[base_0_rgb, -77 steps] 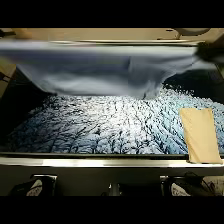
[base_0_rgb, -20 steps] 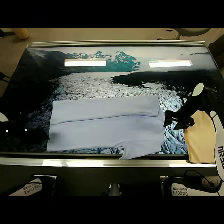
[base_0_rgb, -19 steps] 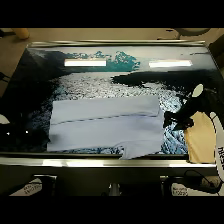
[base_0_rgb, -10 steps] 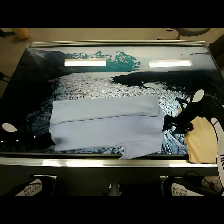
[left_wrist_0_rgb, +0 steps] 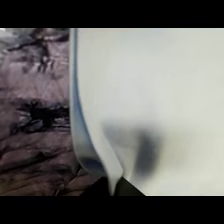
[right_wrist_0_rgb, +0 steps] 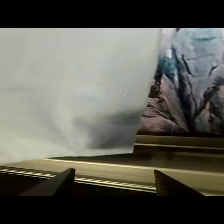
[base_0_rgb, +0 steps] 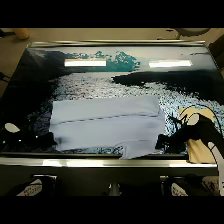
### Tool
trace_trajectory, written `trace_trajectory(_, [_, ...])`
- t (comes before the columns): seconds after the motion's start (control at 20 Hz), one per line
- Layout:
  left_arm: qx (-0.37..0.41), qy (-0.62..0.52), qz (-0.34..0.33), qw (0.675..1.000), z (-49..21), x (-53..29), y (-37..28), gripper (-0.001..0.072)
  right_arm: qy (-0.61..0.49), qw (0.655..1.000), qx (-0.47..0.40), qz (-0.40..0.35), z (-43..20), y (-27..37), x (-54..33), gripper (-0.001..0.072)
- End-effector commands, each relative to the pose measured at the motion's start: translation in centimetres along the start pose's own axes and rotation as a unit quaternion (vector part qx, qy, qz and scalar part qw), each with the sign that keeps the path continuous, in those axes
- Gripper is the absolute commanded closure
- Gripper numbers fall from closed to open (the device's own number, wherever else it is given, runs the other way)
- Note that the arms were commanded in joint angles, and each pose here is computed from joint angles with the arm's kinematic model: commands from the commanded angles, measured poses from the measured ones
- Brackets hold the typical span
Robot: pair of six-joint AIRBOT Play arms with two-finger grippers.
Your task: Fold the shirts.
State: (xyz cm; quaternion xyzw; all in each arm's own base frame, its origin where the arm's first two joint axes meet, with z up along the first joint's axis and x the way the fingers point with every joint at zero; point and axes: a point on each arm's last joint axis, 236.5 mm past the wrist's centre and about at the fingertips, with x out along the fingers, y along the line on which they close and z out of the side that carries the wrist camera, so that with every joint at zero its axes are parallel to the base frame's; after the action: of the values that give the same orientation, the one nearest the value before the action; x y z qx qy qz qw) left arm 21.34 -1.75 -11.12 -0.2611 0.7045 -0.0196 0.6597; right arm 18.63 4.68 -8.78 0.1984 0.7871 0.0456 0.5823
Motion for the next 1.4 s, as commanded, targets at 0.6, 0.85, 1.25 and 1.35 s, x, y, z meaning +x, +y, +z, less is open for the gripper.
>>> trace_trajectory(0.6, [0.059, -0.085, -0.009, 0.995, 2.9, -5.4, -2.7, 0.0685, -0.113, 0.991, -0.023, 0.070, 2.1, 4.5, -4.0, 0.0696])
trace_trajectory(0.85, [0.042, -0.189, -0.068, 0.979, 8.6, -9.9, -6.7, 0.0689, -0.242, 0.964, -0.037, 0.102, 10.1, 8.1, -11.8, 0.0697])
trace_trajectory(1.25, [0.008, -0.200, -0.094, 0.975, 19.8, -9.6, -7.2, 0.0687, -0.309, 0.942, -0.010, 0.131, 27.2, 12.7, -12.8, 0.0695])
trace_trajectory(1.35, [-0.008, -0.188, -0.095, 0.977, 21.2, -8.4, -6.9, 0.0686, -0.312, 0.941, 0.006, 0.134, 29.1, 12.5, -12.3, 0.0694])
